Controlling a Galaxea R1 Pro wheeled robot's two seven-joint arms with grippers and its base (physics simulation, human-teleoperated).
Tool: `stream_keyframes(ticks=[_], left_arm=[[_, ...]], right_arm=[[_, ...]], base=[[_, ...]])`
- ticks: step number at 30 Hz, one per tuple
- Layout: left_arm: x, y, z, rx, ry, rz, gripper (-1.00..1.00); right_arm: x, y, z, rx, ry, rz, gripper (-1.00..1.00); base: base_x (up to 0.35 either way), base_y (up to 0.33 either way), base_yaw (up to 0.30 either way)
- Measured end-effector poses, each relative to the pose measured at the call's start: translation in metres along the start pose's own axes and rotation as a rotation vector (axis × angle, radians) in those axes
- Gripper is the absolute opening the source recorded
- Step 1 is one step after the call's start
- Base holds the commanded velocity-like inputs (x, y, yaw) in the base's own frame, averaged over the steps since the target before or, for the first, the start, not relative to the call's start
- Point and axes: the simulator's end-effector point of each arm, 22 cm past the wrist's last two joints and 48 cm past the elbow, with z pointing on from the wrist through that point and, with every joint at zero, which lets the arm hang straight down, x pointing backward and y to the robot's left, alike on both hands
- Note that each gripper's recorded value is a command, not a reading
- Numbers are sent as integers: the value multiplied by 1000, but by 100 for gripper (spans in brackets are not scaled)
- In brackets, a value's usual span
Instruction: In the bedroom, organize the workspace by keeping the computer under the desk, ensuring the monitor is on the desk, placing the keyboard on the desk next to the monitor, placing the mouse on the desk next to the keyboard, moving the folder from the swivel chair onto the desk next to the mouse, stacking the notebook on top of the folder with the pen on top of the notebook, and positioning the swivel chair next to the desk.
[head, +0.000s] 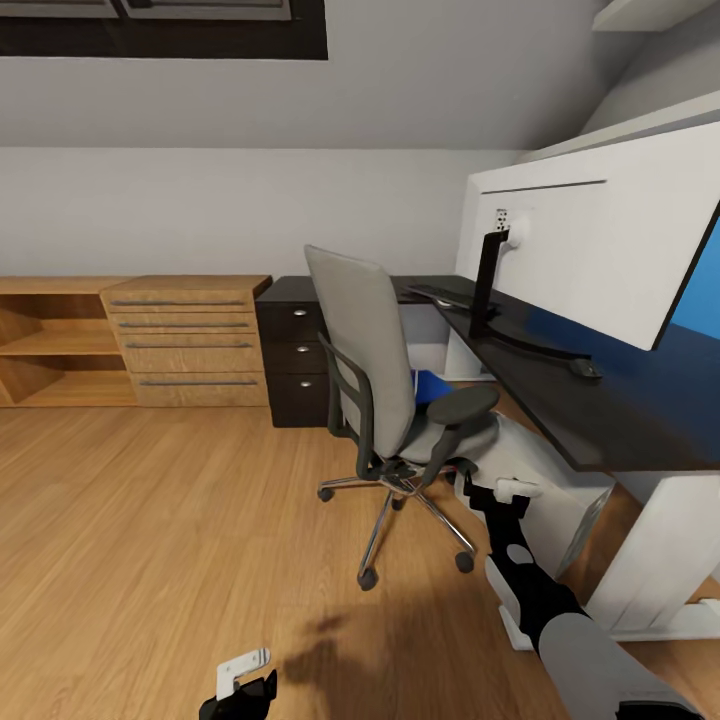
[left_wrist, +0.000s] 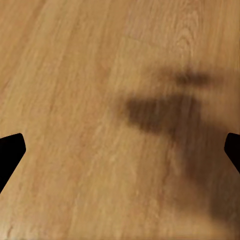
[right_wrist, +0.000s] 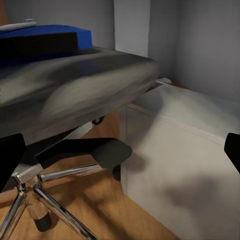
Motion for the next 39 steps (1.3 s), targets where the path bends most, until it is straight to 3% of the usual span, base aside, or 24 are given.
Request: stream_keyframes(ticks=[39], left_arm=[[13, 5, 0, 2, 27, 17, 100]], right_arm=[[-1, 1, 0, 3, -1, 4, 100]], base=[[90, -13, 7]])
